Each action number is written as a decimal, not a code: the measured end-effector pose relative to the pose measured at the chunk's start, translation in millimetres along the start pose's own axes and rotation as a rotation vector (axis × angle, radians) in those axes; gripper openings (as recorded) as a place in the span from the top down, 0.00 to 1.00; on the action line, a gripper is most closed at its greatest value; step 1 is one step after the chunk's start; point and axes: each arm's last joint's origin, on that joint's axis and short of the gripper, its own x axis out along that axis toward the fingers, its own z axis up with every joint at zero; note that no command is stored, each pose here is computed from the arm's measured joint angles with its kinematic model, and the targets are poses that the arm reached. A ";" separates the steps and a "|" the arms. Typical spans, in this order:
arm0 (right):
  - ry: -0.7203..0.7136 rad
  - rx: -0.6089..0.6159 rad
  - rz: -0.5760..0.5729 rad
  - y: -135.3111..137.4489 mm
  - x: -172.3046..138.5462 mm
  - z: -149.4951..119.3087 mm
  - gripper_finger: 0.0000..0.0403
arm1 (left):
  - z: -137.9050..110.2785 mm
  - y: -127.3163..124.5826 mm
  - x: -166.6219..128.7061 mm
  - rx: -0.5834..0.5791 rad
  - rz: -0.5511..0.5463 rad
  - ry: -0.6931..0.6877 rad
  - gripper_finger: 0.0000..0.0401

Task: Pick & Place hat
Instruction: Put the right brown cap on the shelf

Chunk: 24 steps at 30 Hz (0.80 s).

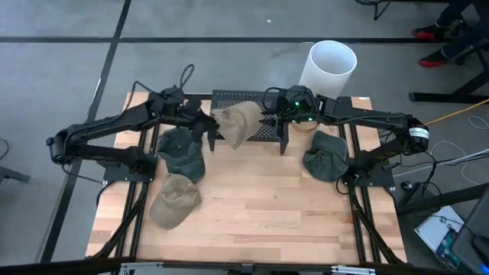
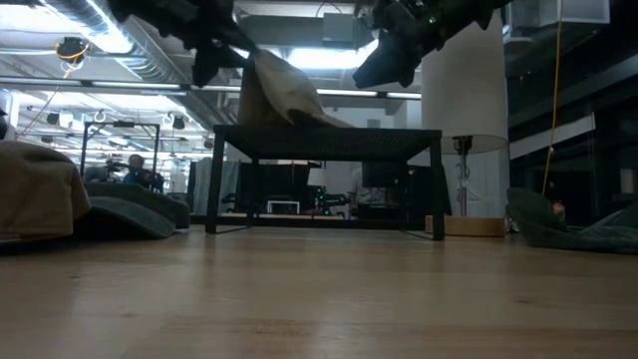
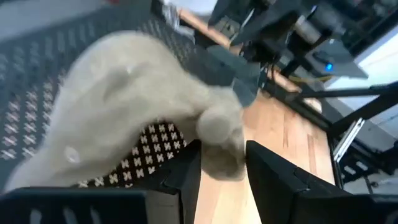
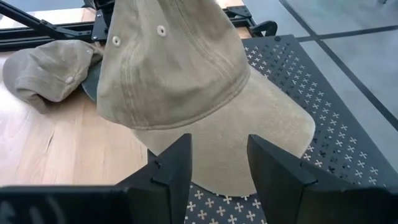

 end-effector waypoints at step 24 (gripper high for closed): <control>-0.055 -0.040 -0.132 -48.7 32.7 -7.4 0.62 | -42.2 2.5 14.7 0.076 0.311 0.050 0.85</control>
